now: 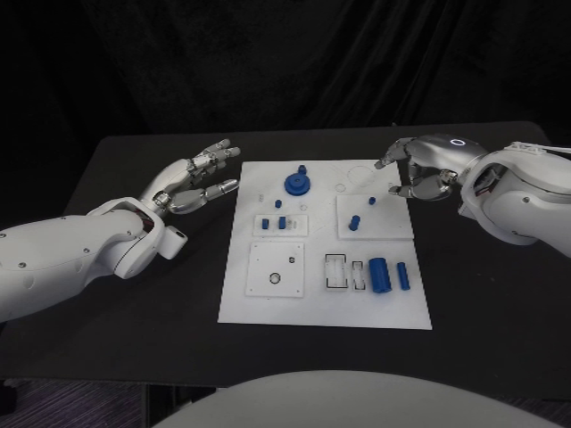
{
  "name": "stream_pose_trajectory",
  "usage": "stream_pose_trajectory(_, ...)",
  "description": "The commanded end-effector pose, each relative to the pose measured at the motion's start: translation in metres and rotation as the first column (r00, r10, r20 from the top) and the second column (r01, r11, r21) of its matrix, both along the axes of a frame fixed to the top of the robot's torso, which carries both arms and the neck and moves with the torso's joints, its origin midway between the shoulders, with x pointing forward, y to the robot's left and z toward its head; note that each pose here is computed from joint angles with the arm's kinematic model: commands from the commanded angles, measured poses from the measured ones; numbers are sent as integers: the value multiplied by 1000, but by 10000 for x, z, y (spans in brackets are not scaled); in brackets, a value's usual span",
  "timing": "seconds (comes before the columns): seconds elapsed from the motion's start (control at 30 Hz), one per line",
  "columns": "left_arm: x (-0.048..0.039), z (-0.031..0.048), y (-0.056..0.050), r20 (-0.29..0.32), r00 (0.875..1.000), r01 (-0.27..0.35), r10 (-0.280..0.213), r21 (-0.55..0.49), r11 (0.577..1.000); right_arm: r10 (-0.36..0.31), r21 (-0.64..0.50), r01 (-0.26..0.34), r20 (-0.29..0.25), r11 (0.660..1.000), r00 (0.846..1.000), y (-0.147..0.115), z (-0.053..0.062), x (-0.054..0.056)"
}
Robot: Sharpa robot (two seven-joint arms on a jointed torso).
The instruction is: Assemble the parts on the task board
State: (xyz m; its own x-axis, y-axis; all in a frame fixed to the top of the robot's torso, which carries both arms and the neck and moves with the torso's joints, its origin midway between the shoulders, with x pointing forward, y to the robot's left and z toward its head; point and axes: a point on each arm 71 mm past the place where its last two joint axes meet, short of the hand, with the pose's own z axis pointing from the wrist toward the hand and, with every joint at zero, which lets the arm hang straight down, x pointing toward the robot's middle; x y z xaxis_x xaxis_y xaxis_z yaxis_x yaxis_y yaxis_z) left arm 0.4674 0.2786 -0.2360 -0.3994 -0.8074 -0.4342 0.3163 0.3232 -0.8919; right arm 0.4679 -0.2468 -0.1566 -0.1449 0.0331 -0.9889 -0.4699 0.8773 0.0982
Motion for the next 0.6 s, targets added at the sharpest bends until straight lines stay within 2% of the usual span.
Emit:
stream_pose_trajectory(0.03,-66,76,-51,27,997,76,-71,-291,954,33,-66,-35,-31,997,999,-4,-103,-28)
stream_pose_trajectory(0.23,-129,58,-97,12,995,98,-100,-332,938,24,-82,-29,-57,996,998,-37,-202,-21)
stream_pose_trajectory(0.6,-204,64,-149,-3,991,121,-131,-359,925,22,-69,-25,-44,997,999,-52,-267,0)
